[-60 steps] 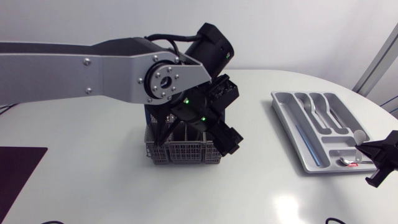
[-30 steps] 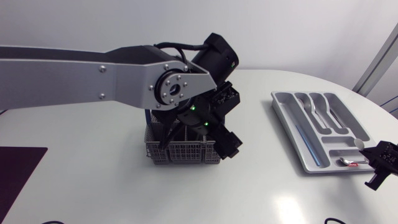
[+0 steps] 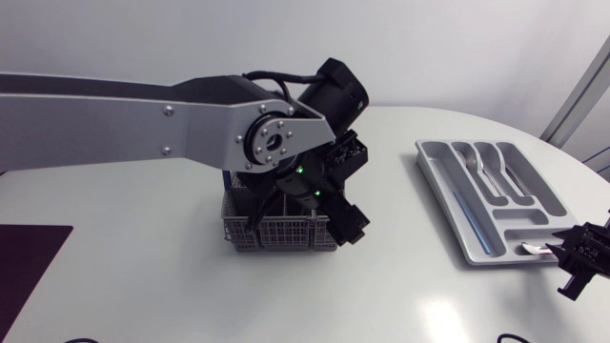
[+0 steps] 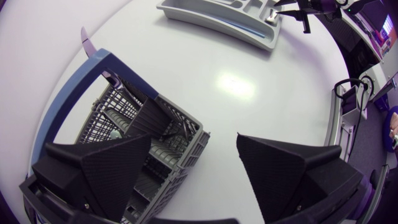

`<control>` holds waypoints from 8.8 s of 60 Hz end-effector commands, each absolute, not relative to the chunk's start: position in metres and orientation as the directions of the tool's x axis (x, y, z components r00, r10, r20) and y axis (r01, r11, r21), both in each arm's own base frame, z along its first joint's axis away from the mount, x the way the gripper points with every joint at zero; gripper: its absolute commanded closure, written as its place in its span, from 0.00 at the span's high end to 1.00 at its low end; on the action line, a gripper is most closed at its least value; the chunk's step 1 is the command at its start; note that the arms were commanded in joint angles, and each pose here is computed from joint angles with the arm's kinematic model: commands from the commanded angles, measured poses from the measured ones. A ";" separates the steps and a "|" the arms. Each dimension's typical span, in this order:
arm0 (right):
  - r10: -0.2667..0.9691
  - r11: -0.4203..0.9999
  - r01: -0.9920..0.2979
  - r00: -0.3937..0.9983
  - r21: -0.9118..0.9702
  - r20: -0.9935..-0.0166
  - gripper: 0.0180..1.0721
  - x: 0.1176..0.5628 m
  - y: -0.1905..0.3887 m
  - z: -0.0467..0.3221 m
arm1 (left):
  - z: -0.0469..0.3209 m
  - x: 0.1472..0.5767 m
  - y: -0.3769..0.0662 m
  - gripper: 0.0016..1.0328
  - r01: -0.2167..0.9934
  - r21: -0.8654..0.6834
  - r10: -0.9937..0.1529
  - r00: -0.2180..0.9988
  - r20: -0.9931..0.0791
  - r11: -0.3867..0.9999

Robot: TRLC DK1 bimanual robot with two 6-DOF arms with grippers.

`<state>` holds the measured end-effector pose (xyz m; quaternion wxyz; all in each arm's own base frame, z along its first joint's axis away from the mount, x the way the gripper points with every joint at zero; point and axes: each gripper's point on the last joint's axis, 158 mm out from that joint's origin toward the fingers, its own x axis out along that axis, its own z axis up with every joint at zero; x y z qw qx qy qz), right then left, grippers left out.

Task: Sort the cutlery from the basket into the organizer compartments.

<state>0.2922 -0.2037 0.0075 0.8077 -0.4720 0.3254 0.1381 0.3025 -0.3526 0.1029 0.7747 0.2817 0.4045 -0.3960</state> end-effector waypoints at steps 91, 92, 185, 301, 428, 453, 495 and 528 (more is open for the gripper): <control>0.045 0.568 -0.521 0.792 -0.637 -0.608 0.86 0.255 -0.098 0.064 | 0.081 0.326 -0.364 0.32 0.773 0.288 -0.233 0.485 -0.843 0.565; 0.045 0.569 -0.521 0.792 -0.636 -0.608 0.86 0.255 -0.098 0.064 | 0.081 0.326 -0.364 0.32 0.773 0.288 -0.232 0.484 -0.844 0.565; 0.053 0.559 -0.523 0.797 -0.643 -0.602 0.87 0.253 -0.090 0.065 | 0.123 0.331 -0.355 0.03 0.780 0.201 -0.266 0.424 -0.866 0.593; 0.640 0.557 -0.821 0.327 0.126 -0.696 0.85 0.288 0.192 0.120 | 0.079 0.262 -0.269 0.67 0.885 0.254 -0.317 0.389 -0.865 0.391; 0.589 0.521 -0.841 0.228 0.149 -0.775 0.06 0.308 0.263 0.105 | 0.061 0.287 -0.262 0.81 0.840 0.202 -0.391 0.430 -0.814 0.503; 0.593 0.518 -0.844 0.236 0.140 -0.770 0.06 0.295 0.265 0.157 | 0.060 0.287 -0.269 0.84 0.845 0.204 -0.402 0.430 -0.808 0.494; 0.539 0.615 -0.774 0.270 0.154 -0.798 0.06 0.228 0.183 0.202 | 0.069 0.289 -0.272 0.87 0.843 0.211 -0.416 0.443 -0.794 0.495; 0.125 0.932 -0.362 0.361 -0.015 -0.924 0.05 0.234 0.002 0.141 | 0.074 0.282 -0.278 0.88 0.851 0.208 -0.426 0.436 -0.793 0.482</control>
